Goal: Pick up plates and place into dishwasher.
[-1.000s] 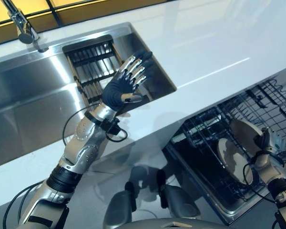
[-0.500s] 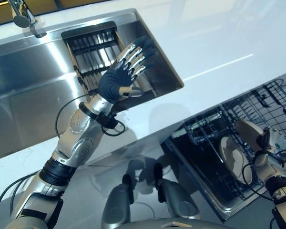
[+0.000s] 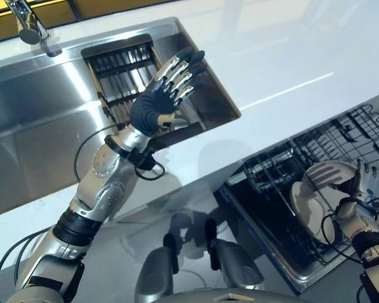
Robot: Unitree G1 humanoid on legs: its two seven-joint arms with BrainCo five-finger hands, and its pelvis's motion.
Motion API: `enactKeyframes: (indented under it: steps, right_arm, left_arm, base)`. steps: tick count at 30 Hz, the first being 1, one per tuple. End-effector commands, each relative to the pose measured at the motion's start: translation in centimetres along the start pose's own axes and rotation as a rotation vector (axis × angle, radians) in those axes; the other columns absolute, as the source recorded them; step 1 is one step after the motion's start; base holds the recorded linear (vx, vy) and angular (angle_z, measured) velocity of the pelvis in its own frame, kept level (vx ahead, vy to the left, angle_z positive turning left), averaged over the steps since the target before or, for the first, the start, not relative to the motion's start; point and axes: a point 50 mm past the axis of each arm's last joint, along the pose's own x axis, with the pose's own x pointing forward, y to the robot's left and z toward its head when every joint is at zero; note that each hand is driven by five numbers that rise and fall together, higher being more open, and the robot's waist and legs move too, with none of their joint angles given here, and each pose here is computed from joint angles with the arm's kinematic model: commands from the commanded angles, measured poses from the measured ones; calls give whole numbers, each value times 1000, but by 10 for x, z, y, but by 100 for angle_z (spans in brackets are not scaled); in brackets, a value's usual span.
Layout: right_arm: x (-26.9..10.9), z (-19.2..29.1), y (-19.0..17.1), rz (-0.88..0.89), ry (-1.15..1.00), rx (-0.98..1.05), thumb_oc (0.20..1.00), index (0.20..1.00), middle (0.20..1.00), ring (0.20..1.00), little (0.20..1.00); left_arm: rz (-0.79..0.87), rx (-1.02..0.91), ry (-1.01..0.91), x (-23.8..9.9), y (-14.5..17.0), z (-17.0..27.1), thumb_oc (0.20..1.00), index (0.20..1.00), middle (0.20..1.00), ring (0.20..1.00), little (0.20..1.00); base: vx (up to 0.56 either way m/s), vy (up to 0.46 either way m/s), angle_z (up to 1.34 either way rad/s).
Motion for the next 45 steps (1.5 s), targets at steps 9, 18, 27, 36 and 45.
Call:
enactKeyframes:
  steps: [9, 18, 27, 36, 45]
  right_arm:
    - [24, -18, -75, -292, -59, 71, 1000, 1000, 1000, 1000, 1000]
    - [10, -12, -87, -259, -90, 436, 1000, 1000, 1000, 1000, 1000]
    - [-13, -11, -44, -67, 118, 970, 1000, 1000, 1000, 1000, 1000]
    - [-22, -2, -21, -4, 168, 1066, 1000, 1000, 1000, 1000, 1000]
    - [-35, 18, -9, 79, 102, 1080, 1000, 1000, 1000, 1000, 1000]
  left_arm:
    - [67, -37, -76, -21, -14, -4, 1000, 1000, 1000, 1000, 1000]
    - [270, -28, -86, -36, 6, -8, 1000, 1000, 1000, 1000, 1000]
    - [244, -76, -139, -20, 6, -6, 1000, 1000, 1000, 1000, 1000]
    - [131, -193, -195, 9, -10, 2, 1000, 1000, 1000, 1000, 1000]
    - [-3, -510, -45, 19, -51, -44, 1000, 1000, 1000, 1000, 1000]
  base:
    - [105, 82, -8]
    - [43, 123, -11]
    - [-46, 95, -9]
    - [-62, 51, -5]
    - [-65, 22, -10]
